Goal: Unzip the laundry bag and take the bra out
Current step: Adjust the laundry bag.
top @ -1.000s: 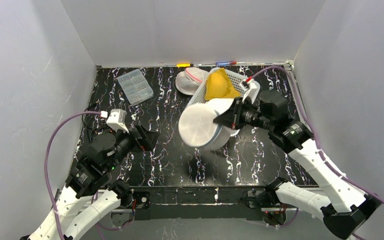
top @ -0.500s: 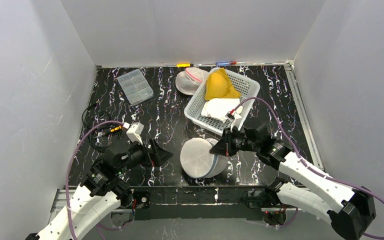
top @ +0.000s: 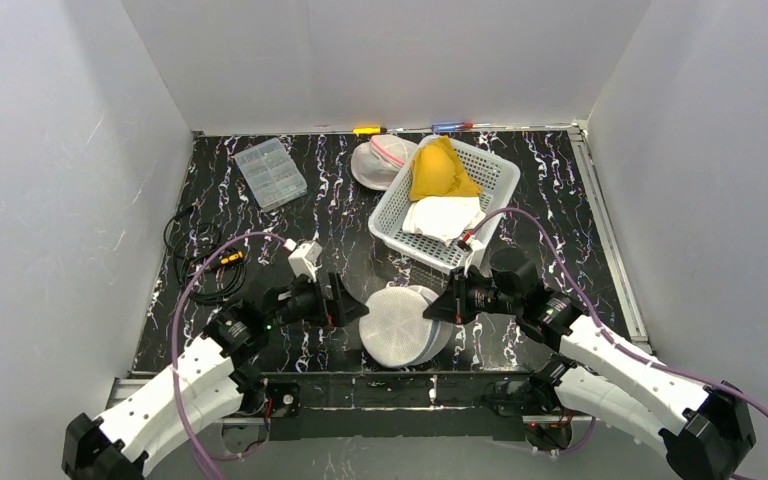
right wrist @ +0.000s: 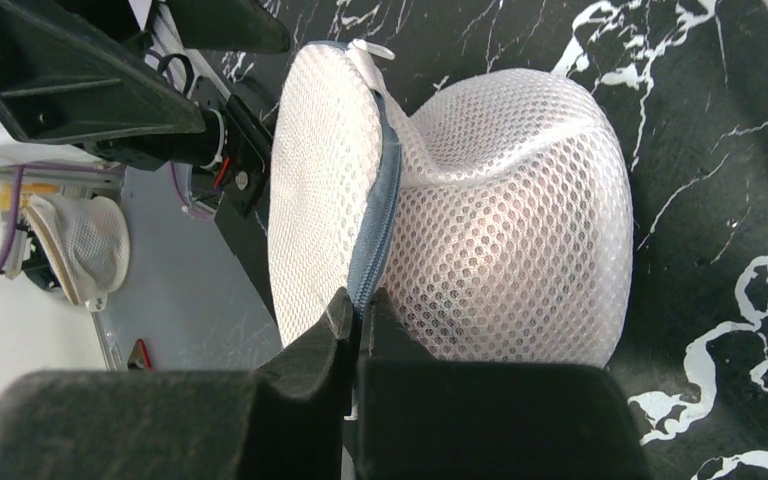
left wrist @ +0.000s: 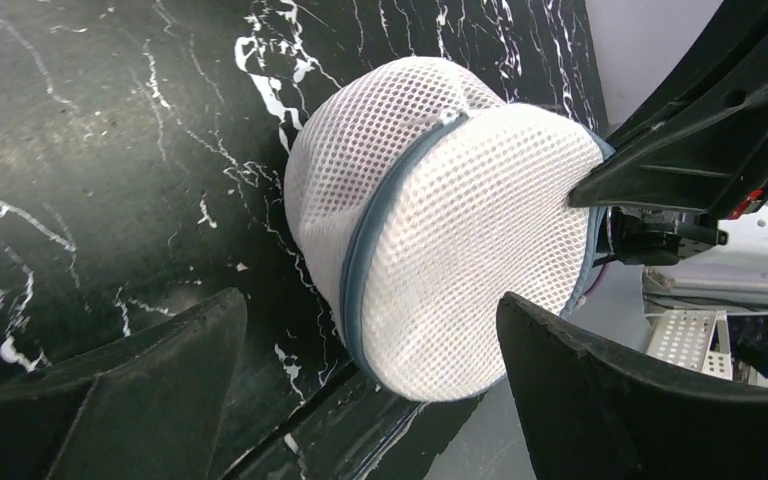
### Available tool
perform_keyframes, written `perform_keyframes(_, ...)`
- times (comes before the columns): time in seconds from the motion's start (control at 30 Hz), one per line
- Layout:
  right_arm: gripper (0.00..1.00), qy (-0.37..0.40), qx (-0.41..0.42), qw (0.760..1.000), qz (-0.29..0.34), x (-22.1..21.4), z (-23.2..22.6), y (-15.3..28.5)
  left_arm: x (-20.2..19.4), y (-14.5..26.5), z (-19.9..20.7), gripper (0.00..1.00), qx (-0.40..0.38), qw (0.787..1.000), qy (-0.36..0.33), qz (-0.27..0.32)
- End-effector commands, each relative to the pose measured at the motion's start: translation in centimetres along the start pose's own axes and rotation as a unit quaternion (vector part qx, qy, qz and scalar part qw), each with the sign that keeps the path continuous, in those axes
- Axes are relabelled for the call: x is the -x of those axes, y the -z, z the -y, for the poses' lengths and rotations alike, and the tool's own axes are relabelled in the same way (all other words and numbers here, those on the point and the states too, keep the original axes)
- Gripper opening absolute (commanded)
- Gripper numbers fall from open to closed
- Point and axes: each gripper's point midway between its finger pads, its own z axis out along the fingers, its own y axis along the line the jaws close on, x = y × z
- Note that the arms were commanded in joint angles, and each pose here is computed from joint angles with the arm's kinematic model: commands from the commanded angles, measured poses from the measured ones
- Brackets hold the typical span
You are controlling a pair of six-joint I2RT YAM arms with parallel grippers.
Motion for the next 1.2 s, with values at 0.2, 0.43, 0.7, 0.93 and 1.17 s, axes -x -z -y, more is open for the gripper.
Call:
perform_keyframes(0.2,0.01,0.017,0.06,0.998,0.008,-0.3,-2.1,0.7,-0.8,-2.4,2.9,0.89,-0.079,0.994,-0.045,-0.06)
perform_keyframes(0.43,0.01,0.018,0.069,0.997,0.002,-0.7,-2.1,0.6,-1.8,-2.3,3.8,0.76,-0.102,0.99,-0.055,-0.074)
perform_keyframes(0.7,0.01,0.024,0.073,0.997,0.001,-0.1,-2.7,0.7,-3.0,-2.5,4.3,0.35,-0.107,0.988,-0.067,-0.093)
perform_keyframes(0.93,0.66,0.043,0.039,0.998,0.0,0.8,-2.4,1.3,-2.1,-1.7,4.3,0.0,-0.096,0.992,-0.058,-0.055)
perform_keyframes(1.17,0.99,0.071,-0.026,0.996,0.043,4.5,-2.8,3.2,0.0,0.0,3.8,0.0,-0.052,0.998,-0.027,0.002)
